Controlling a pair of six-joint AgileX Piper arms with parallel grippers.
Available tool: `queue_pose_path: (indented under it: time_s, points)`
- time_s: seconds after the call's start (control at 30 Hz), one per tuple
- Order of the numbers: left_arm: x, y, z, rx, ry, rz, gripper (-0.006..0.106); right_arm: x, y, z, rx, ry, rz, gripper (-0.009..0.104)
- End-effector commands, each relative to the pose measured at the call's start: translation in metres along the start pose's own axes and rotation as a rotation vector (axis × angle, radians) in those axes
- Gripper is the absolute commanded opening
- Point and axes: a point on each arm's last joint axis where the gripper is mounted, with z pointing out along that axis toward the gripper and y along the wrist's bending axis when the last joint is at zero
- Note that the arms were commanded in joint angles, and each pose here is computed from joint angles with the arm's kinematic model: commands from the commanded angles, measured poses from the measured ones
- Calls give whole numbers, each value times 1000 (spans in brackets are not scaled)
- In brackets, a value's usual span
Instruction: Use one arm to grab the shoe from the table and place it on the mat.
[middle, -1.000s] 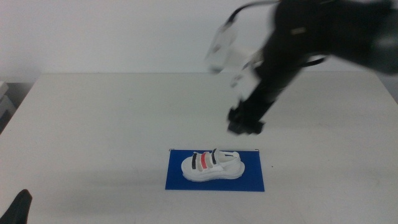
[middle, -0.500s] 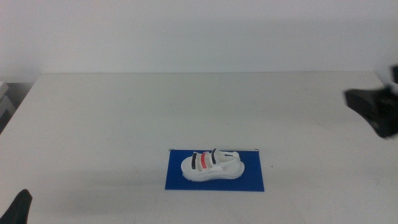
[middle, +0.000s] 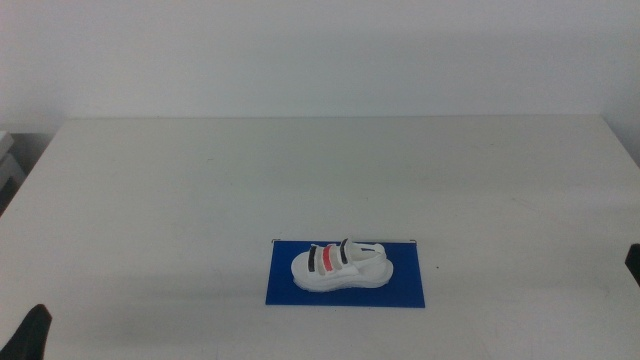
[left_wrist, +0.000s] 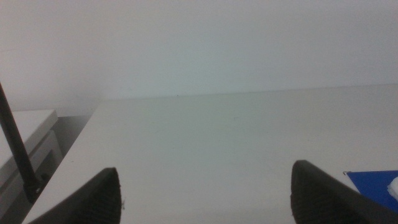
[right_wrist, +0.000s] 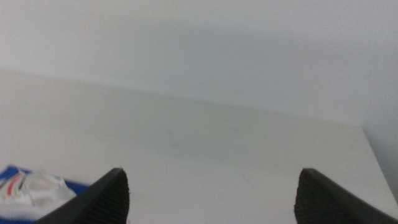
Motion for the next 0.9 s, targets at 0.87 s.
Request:
queue_pose_path:
  time_s: [0.87]
  points:
    - [-6, 0, -1, -1, -86, -14, 94, 62, -3, -29, 68, -256, -5, 74]
